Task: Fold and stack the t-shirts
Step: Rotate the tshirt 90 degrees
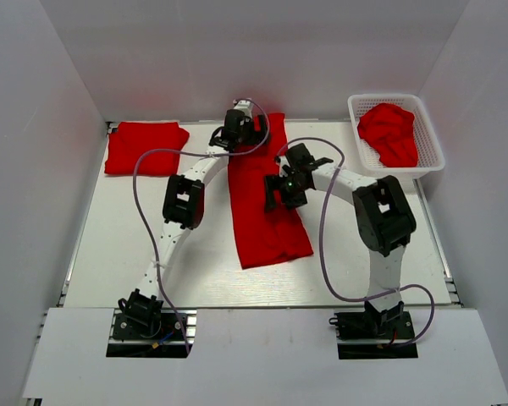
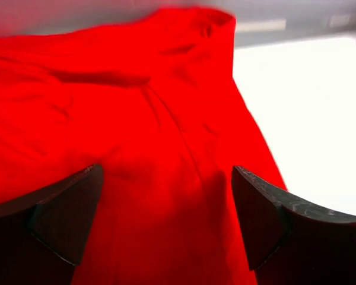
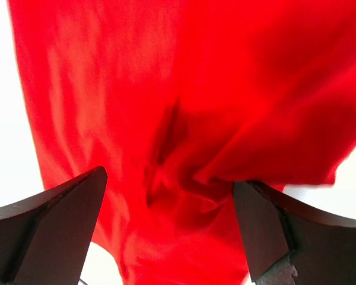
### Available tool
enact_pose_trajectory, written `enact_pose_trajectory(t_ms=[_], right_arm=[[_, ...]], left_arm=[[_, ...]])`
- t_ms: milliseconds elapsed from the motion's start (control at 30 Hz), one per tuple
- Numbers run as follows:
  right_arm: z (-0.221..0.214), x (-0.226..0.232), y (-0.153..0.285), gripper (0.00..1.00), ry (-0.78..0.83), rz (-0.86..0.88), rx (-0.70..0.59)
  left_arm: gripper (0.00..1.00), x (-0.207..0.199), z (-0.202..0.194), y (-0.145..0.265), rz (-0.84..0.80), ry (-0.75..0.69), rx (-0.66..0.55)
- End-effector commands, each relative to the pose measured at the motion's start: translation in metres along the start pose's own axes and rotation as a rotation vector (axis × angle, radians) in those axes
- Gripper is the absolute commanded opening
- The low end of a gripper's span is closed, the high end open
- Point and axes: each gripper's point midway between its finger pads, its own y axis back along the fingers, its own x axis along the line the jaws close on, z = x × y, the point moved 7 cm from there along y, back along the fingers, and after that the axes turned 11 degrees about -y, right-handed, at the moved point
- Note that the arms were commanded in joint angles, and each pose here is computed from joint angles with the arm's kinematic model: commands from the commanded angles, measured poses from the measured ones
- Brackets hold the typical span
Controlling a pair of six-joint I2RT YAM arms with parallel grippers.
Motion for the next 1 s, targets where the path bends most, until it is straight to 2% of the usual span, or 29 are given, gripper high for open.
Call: enact_pose_trajectory(t_ms=[0, 67, 200, 300, 400, 567, 733, 900, 967], right_arm=[[0.033, -0.001, -0.018, 0.9, -0.072, -0.005, -0.045], [0.04, 0.005, -0.017, 0.9, -0.103, 0.036, -0.058], [0.042, 0.01, -0.003, 0.9, -0.073, 0.046, -0.095], [0.022, 0.011, 0.009, 0.9, -0.113, 0.03, -0.055], [-0.007, 0.001, 0.022, 0.9, -0.222, -0.017, 0.017], [-0.038, 0.001, 0.037, 0.9, -0.274, 0.004, 0.101], [-0.01, 0.019, 0.057, 0.9, -0.238, 0.055, -0.052], [0.014, 0.039, 0.095, 0.9, -0.169, 0.082, -0.218], [0.01, 0.035, 0.098, 0.9, -0.178, 0.055, -0.236]], left_arm=[[1.0, 0.017, -0.035, -0.018, 0.102, 0.153, 0.007], [1.0, 0.027, -0.026, -0.019, 0.146, 0.17, -0.047], [1.0, 0.031, 0.03, -0.009, 0.183, 0.159, -0.219], [1.0, 0.03, 0.057, -0.003, 0.195, 0.158, -0.313], [1.0, 0.028, 0.071, 0.002, 0.2, 0.158, -0.345], [1.0, 0.028, 0.057, 0.0, 0.184, 0.159, -0.31], [1.0, 0.015, 0.077, 0.009, 0.096, 0.145, -0.347], [1.0, -0.001, 0.14, 0.039, 0.047, 0.115, -0.462], [1.0, -0.008, 0.167, 0.058, 0.036, 0.083, -0.491]])
